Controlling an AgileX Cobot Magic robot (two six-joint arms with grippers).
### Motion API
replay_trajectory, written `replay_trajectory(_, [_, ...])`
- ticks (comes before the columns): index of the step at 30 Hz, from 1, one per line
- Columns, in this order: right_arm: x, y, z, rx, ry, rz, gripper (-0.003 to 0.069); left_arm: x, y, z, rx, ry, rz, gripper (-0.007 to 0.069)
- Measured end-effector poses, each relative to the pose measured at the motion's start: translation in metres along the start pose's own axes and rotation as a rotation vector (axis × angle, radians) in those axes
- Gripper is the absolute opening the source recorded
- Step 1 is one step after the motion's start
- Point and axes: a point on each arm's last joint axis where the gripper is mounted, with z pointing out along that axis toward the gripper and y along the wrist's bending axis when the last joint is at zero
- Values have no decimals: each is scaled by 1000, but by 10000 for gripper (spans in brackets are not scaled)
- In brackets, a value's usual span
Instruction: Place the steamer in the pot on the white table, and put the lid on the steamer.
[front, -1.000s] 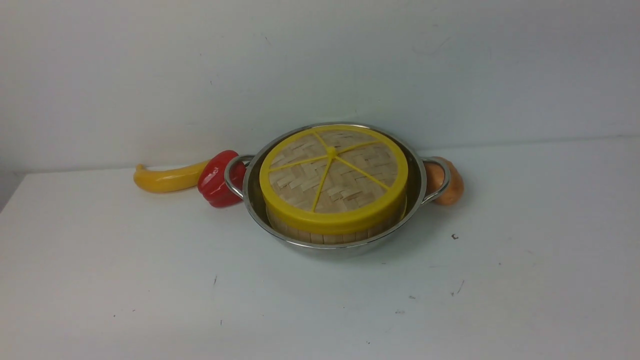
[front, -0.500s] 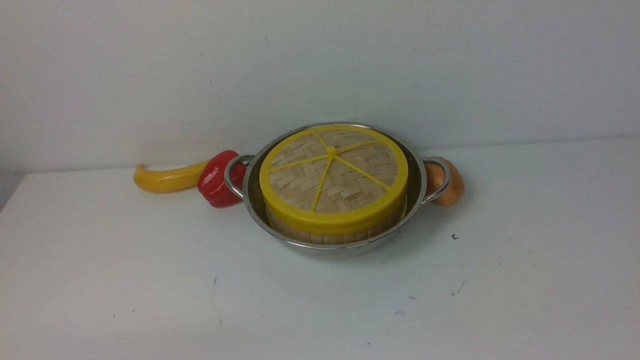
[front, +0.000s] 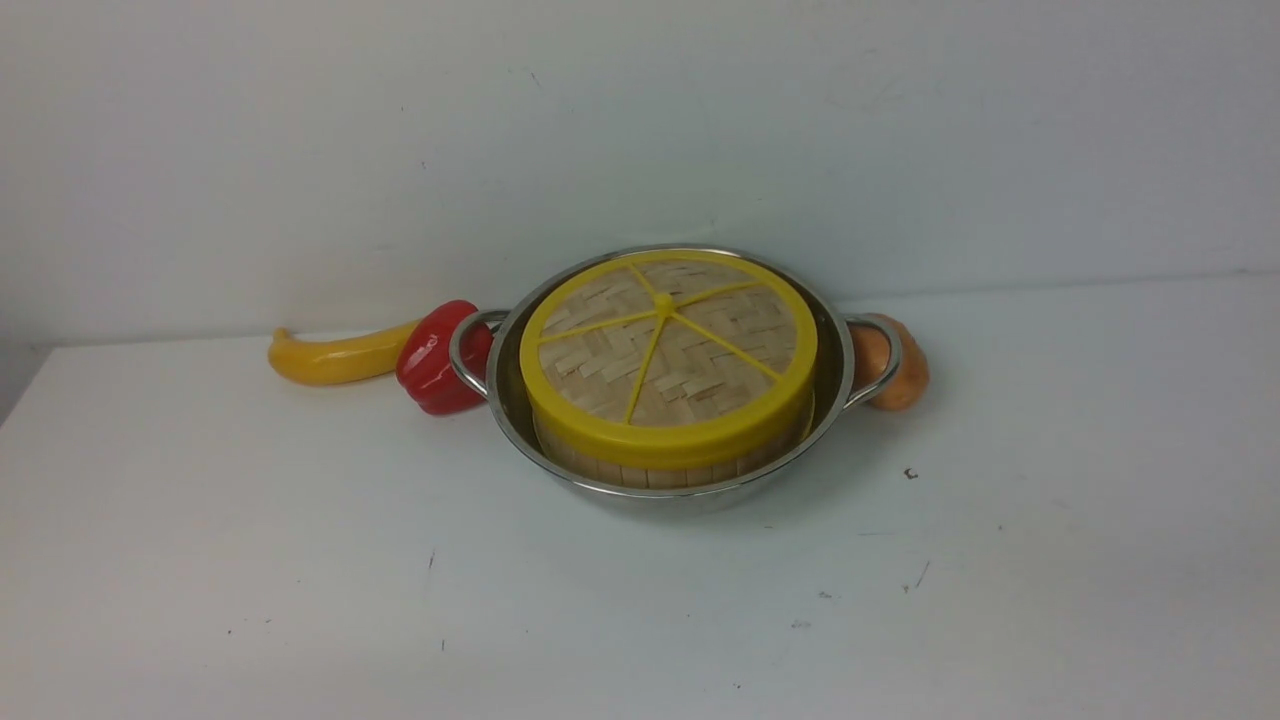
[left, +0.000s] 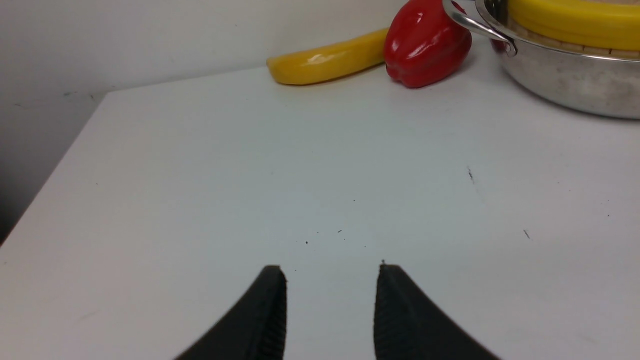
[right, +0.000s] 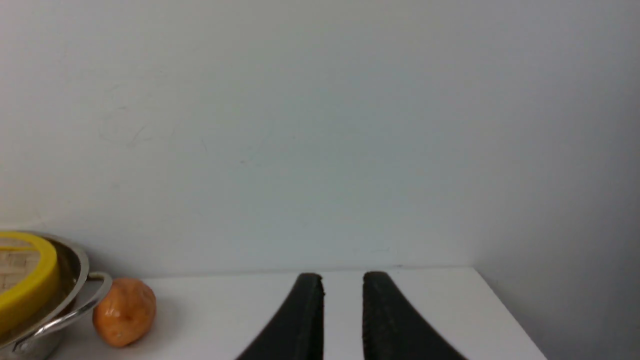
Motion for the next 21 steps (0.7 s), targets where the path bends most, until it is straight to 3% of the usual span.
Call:
replay_trajectory(7, [50, 6, -3, -95, 14, -2, 166, 0, 0, 0, 0, -1, 0, 242])
replay_trajectory(21, [68, 9, -3, -134, 147, -27, 202, 0, 0, 0, 0, -1, 0, 242])
